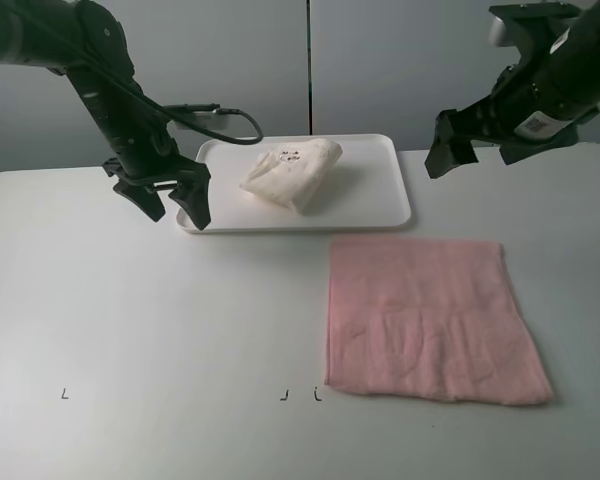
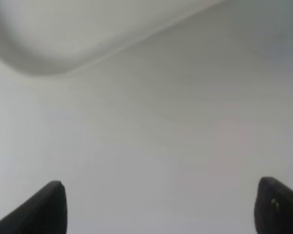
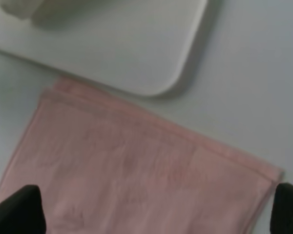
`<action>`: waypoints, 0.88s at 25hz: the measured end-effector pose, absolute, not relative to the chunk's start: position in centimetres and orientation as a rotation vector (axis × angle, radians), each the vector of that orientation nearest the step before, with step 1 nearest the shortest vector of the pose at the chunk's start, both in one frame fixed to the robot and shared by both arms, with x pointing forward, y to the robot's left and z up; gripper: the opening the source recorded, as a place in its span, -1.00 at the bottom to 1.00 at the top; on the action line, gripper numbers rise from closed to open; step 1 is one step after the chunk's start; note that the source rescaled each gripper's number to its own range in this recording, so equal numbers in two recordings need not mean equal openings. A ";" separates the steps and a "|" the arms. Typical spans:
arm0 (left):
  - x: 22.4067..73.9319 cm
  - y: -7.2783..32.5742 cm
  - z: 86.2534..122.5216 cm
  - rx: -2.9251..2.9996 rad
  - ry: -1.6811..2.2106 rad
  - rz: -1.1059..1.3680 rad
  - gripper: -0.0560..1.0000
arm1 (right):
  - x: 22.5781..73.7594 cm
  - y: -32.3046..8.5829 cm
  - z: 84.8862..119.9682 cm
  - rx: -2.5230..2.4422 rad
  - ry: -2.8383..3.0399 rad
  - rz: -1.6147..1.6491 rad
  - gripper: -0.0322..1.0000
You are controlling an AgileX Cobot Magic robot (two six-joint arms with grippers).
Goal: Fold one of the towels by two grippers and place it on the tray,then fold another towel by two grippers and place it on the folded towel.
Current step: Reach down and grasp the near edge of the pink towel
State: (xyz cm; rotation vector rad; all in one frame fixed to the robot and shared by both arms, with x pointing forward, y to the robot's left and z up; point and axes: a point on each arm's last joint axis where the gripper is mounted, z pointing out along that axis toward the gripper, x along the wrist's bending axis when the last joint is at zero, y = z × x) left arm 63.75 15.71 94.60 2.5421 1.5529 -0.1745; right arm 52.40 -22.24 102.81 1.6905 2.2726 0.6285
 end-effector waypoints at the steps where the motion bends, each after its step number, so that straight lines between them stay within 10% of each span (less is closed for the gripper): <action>1: 63.4 14.7 94.6 2.569 1.509 -0.176 0.97 | 51.2 -22.7 103.3 1.675 2.272 0.621 1.00; 22: 57.3 4.6 94.6 2.959 0.501 -0.208 0.97 | 43.7 -25.1 104.0 0.683 2.938 0.116 1.00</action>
